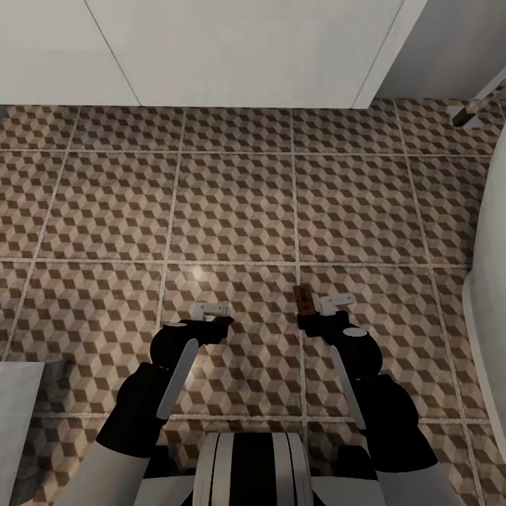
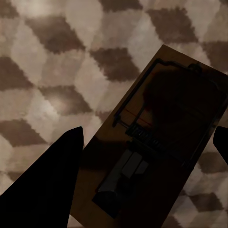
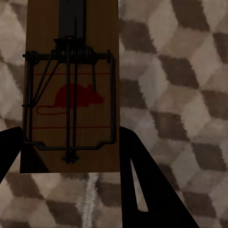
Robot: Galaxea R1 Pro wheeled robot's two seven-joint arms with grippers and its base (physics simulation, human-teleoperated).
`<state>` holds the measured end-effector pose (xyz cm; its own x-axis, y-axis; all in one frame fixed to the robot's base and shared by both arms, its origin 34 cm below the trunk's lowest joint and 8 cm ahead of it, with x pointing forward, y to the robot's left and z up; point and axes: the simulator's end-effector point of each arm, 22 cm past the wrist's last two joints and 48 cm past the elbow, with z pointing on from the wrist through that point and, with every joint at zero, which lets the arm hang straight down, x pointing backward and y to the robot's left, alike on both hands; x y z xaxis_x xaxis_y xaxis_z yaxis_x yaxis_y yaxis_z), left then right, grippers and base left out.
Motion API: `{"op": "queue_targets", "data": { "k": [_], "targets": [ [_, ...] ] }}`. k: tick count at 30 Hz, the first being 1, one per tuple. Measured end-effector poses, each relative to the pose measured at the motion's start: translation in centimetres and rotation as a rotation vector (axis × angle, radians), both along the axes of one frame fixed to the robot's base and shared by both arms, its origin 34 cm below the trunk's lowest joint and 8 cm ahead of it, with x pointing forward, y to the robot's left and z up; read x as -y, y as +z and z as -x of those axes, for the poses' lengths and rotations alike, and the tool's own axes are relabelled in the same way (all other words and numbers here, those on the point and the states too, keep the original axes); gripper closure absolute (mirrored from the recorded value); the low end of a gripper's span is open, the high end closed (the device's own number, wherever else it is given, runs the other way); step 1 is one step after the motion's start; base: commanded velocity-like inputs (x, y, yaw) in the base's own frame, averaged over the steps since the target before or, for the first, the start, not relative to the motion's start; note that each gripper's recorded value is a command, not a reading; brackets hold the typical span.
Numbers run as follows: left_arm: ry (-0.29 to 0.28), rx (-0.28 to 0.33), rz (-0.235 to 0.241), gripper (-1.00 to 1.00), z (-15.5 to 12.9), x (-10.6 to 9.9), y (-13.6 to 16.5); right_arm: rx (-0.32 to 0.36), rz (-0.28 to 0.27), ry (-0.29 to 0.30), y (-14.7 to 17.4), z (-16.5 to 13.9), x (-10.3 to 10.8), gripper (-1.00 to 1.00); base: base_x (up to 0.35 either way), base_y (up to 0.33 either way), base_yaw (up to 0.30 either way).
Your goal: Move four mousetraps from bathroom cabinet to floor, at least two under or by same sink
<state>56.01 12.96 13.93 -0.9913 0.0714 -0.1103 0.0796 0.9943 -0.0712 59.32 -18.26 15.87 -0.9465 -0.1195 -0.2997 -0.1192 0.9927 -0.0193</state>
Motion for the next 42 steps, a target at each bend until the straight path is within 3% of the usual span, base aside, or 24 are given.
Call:
{"op": "queue_targets", "data": {
  "k": [15,24,42],
  "targets": [
    [0.008,0.011,0.001,1.0,-0.4,-0.1,0.2,0.012,-0.005,0.0,0.1,-0.2,-0.1,1.0,0.0,0.0,0.0],
    [0.012,0.042,0.008,1.0,-1.4,-0.1,1.0,0.107,-0.015,-0.006,0.8,-2.2,-0.2,1.0,0.0,0.0,0.0],
    [0.006,0.041,0.006,1.0,-1.3,-0.2,0.9,0.107,-0.013,-0.004,0.8,-2.2,-0.1,1.0,0.0,0.0,0.0]
  ]
}}
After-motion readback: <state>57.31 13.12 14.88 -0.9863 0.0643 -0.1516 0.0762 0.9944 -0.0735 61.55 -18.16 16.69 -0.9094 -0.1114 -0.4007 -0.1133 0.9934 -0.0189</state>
